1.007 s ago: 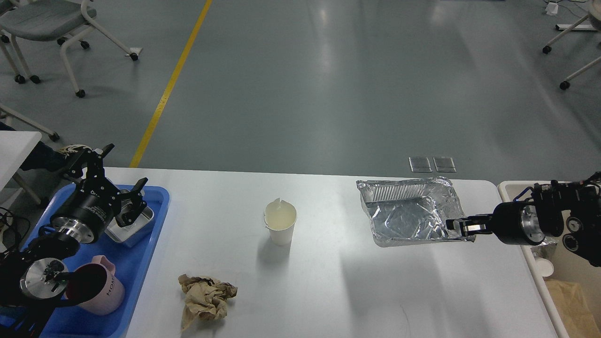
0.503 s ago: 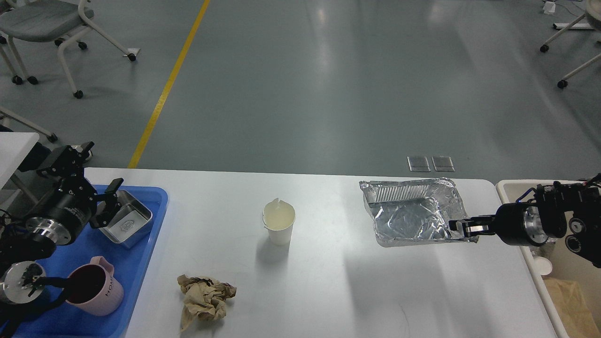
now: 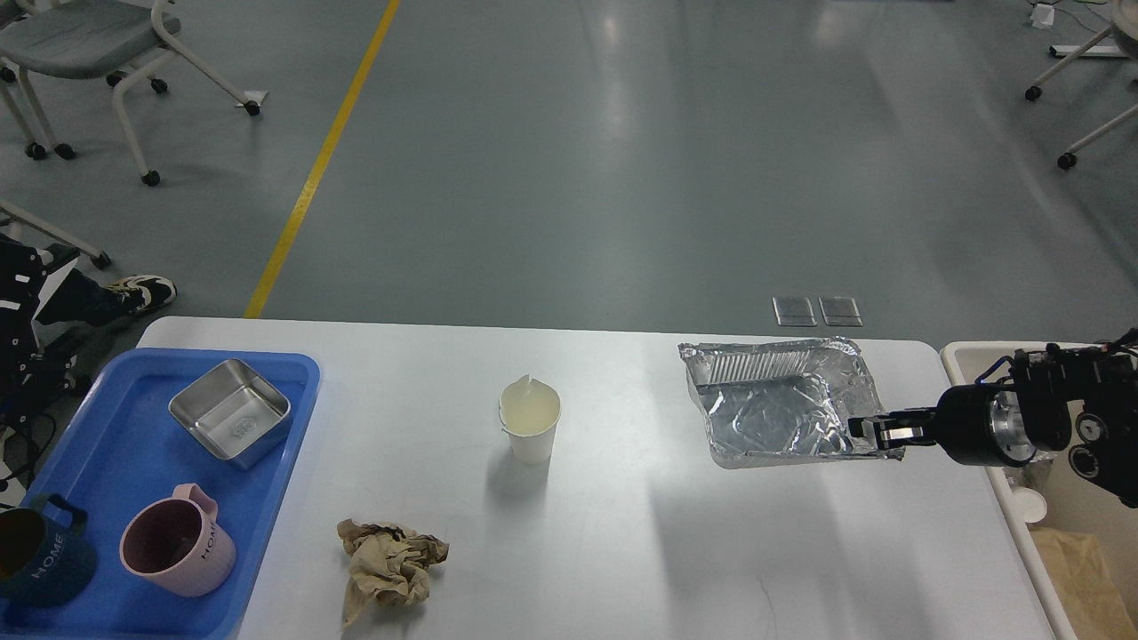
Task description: Tidy desktop
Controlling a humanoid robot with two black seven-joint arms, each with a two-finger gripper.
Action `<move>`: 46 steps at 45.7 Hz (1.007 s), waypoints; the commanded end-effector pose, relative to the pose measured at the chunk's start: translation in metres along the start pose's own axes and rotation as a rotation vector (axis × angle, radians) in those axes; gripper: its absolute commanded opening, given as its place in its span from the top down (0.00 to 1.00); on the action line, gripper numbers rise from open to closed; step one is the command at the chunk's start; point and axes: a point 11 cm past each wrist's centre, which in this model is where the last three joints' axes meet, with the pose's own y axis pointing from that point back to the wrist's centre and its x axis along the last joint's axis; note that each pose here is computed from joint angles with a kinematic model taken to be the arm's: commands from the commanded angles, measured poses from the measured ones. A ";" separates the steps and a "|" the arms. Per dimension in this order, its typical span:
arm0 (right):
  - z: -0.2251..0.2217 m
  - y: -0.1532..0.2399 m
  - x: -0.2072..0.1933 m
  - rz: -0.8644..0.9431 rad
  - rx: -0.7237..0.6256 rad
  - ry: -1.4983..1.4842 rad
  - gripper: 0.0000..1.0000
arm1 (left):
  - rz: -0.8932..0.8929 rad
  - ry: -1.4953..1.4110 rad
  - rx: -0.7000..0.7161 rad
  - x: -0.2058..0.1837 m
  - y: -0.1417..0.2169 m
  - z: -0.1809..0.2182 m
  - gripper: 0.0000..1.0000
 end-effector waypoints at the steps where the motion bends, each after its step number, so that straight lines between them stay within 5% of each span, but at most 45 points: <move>1: -0.002 -0.002 0.001 0.003 0.006 -0.009 1.00 | -0.007 -0.081 0.047 0.009 0.008 0.000 0.05; 25: -0.004 -0.005 0.000 -0.001 0.010 -0.009 1.00 | -0.036 -0.352 0.119 0.029 0.029 0.028 0.05; 46: -0.009 -0.009 0.000 -0.004 0.023 -0.005 1.00 | -0.275 -0.524 0.034 -0.023 0.001 0.018 0.05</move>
